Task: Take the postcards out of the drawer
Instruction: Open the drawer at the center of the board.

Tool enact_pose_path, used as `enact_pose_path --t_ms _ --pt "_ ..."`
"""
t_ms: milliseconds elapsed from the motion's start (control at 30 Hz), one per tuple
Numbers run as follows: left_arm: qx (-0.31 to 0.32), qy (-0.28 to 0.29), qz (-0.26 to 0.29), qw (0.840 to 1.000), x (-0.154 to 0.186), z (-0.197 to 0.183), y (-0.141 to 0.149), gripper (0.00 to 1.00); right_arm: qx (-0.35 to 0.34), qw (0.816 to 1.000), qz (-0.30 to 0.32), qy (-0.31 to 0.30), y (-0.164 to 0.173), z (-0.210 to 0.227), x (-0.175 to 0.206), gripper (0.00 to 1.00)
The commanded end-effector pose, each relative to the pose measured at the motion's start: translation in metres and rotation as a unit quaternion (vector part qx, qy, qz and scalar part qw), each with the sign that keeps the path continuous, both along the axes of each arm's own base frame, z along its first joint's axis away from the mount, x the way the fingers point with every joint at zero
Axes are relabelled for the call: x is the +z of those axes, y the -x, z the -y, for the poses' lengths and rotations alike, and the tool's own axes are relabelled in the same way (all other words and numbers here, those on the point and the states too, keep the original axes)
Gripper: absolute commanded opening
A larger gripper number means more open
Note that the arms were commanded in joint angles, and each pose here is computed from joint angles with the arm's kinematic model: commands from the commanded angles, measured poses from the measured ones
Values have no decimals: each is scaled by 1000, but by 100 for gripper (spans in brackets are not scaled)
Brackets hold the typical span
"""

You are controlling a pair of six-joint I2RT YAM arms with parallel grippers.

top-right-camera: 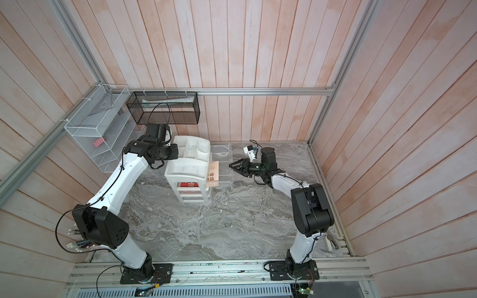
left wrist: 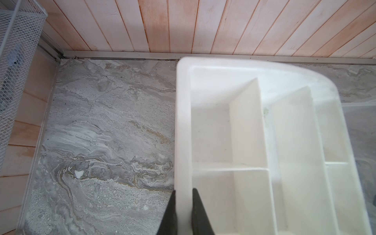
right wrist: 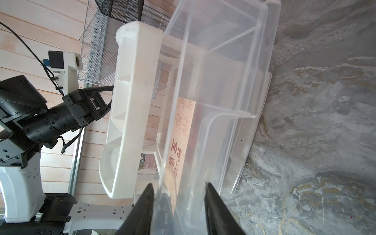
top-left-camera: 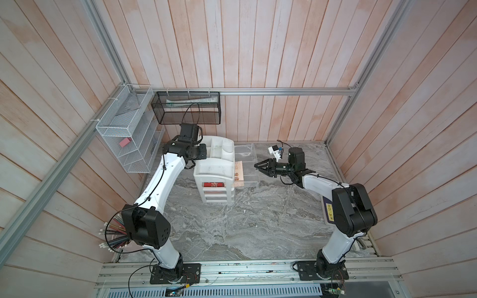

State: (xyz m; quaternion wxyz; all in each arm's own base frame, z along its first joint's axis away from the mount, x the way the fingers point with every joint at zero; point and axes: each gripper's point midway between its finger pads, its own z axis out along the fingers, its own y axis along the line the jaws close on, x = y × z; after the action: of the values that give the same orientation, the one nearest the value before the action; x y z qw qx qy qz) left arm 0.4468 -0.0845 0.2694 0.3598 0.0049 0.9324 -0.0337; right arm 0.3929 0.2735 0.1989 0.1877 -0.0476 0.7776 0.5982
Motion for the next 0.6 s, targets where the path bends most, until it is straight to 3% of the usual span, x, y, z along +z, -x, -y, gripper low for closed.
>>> enact_pose_path --t_ms 0,567 --pt "10 -10 53 999 29 -9 -14 0 -9 1000 25 -4 0 5 13 41" --pt "7 -8 53 999 29 -8 -13 0 -19 999 26 -4 -13 12 9 41"
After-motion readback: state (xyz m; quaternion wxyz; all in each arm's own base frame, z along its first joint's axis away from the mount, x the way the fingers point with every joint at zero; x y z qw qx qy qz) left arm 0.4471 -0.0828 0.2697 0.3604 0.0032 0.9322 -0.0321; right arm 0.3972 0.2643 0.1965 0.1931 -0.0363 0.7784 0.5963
